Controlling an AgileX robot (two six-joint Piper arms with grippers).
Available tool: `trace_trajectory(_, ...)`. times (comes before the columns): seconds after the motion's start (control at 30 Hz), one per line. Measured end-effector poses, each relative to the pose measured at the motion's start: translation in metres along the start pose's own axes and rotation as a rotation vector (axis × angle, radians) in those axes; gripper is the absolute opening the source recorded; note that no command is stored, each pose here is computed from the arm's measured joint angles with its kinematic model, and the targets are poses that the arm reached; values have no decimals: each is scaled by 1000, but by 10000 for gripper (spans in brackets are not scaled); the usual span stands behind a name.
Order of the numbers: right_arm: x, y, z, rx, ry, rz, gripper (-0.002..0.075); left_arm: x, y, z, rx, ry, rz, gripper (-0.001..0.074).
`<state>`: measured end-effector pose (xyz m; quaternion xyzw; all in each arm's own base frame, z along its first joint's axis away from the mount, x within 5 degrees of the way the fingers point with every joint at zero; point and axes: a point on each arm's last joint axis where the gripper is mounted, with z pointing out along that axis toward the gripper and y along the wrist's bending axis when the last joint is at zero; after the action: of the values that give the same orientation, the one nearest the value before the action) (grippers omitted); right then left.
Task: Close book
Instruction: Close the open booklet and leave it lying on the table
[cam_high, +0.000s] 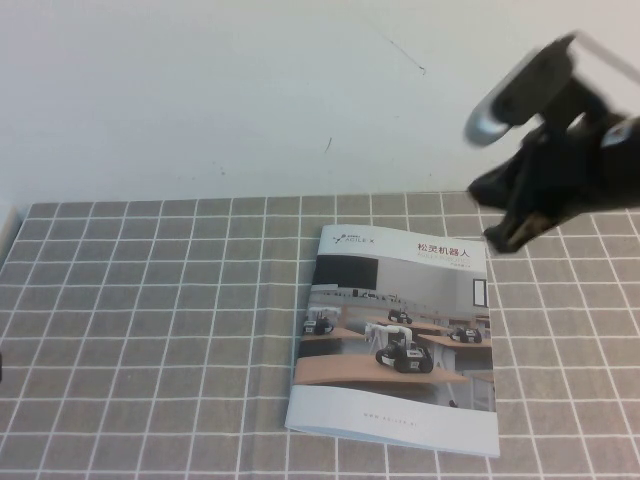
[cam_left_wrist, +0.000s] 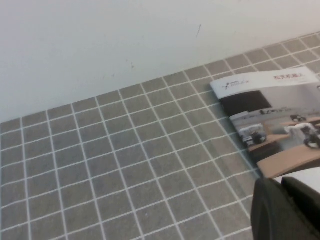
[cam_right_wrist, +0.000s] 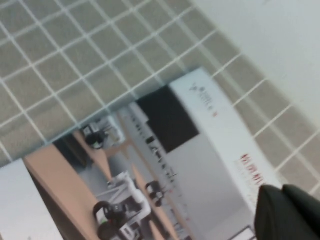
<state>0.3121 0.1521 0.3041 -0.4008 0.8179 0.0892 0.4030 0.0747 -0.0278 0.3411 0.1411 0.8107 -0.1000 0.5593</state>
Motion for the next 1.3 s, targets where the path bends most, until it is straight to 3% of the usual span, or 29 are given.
trace_trajectory(0.23, -9, 8, -118, 174, -41, -8, -3, 43, 9, 7, -111, -24, 136, -1)
trace_trajectory(0.47, 49, 41, -187, 245, 20, 36, -3, 70, 12, 18, -126, 70, 153, -1)
trace_trajectory(0.7, 137, 82, -192, 223, 54, 128, -3, 82, 12, 22, -123, 129, 148, -1)
trace_trajectory(0.9, 190, 107, -183, 201, -4, 169, -3, 82, 12, 22, -123, 129, 147, -1)
trace_trajectory(1.3, 205, 116, -179, 204, -110, 188, -3, 82, 12, 22, -123, 130, 147, -1)
